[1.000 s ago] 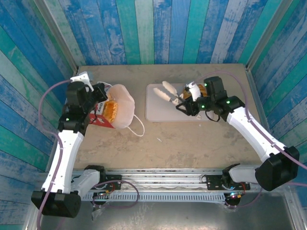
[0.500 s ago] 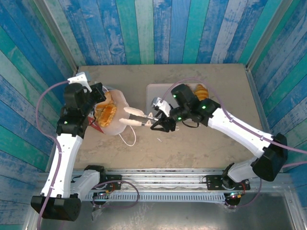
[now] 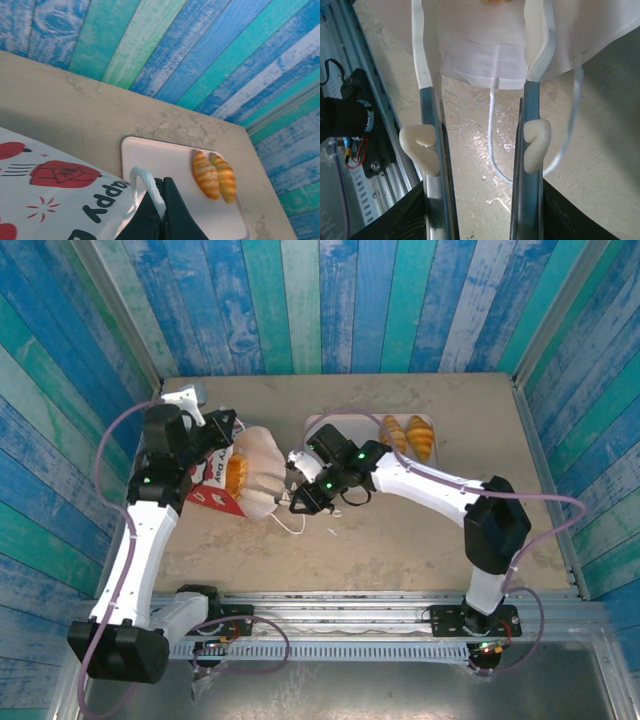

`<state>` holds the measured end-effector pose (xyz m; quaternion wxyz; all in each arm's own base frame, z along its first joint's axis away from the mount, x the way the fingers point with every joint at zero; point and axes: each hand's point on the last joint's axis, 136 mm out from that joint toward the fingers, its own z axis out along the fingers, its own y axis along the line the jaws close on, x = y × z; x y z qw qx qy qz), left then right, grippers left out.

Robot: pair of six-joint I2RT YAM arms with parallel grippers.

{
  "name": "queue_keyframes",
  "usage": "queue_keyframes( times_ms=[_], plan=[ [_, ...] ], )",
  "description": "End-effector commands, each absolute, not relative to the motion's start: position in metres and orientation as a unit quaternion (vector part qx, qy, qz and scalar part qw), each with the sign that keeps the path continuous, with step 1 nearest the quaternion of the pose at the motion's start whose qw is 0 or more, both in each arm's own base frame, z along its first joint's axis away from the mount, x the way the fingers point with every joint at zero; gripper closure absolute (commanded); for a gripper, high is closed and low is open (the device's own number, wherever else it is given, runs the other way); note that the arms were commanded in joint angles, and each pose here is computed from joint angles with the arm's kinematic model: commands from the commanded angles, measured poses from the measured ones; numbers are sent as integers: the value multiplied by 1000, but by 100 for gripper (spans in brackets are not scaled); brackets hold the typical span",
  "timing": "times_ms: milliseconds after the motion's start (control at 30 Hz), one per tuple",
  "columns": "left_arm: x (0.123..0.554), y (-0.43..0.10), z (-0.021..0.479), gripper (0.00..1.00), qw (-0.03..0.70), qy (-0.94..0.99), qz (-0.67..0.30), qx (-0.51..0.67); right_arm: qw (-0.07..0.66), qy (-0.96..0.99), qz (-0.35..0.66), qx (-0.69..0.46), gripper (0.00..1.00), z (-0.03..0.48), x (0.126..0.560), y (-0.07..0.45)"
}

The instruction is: Take the fake bread out of the paper bag

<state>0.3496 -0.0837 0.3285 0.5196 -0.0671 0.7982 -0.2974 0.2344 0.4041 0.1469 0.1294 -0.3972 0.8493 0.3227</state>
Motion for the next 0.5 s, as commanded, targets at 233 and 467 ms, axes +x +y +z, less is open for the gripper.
queue_keyframes(
  times_ms=[233, 467],
  plan=[
    [347, -109, 325, 100, 496, 796, -346, -8, 91, 888, 322, -316, 49, 131, 256, 430],
    [346, -110, 317, 100, 490, 803, -339, 7, 72, 895, 342, -278, 47, 118, 263, 445]
  ],
)
